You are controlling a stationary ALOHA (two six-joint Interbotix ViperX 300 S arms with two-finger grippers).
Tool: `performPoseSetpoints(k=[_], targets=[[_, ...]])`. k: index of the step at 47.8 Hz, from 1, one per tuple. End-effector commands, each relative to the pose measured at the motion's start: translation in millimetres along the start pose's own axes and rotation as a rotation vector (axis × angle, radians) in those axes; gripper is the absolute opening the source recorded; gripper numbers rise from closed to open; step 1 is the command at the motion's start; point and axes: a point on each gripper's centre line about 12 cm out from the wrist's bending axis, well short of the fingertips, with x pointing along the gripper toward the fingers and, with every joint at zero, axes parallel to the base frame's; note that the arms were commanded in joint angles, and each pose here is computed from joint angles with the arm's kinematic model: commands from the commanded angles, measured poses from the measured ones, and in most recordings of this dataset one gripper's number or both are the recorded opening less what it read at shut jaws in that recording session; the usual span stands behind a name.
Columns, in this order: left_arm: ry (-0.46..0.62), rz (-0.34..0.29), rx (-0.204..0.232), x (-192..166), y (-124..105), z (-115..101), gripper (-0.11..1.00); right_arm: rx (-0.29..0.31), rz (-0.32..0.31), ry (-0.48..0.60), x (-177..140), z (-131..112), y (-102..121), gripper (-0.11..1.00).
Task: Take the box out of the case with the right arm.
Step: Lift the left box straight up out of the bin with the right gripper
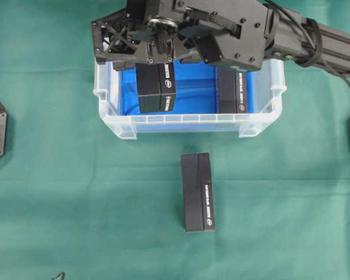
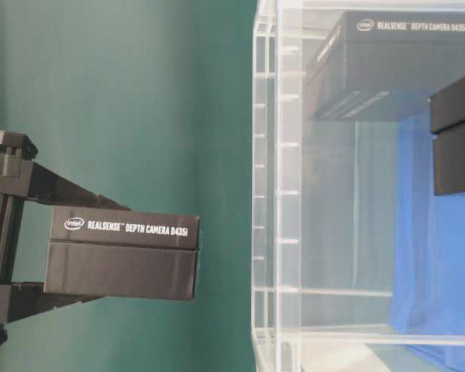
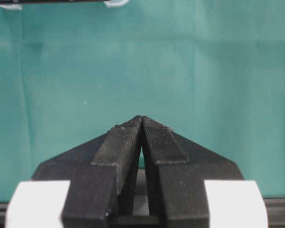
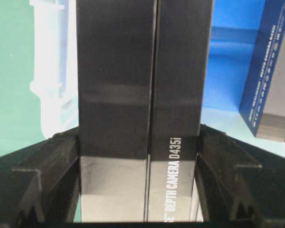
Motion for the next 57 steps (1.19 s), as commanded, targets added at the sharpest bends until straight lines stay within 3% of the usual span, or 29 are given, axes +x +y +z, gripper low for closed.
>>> performPoseSetpoints(k=[1,57], targets=[[-0.031,-0.003,0.004,-7.8,-0.7,5.4,0.0,0.016,0.096,-0.01,-44.6,6.7,-10.6,0.68],[-0.026,-0.002,0.004,-6.5,-0.9,7.0,0.0,0.036,0.096,-0.004,-45.5,1.5,-10.5,0.67]])
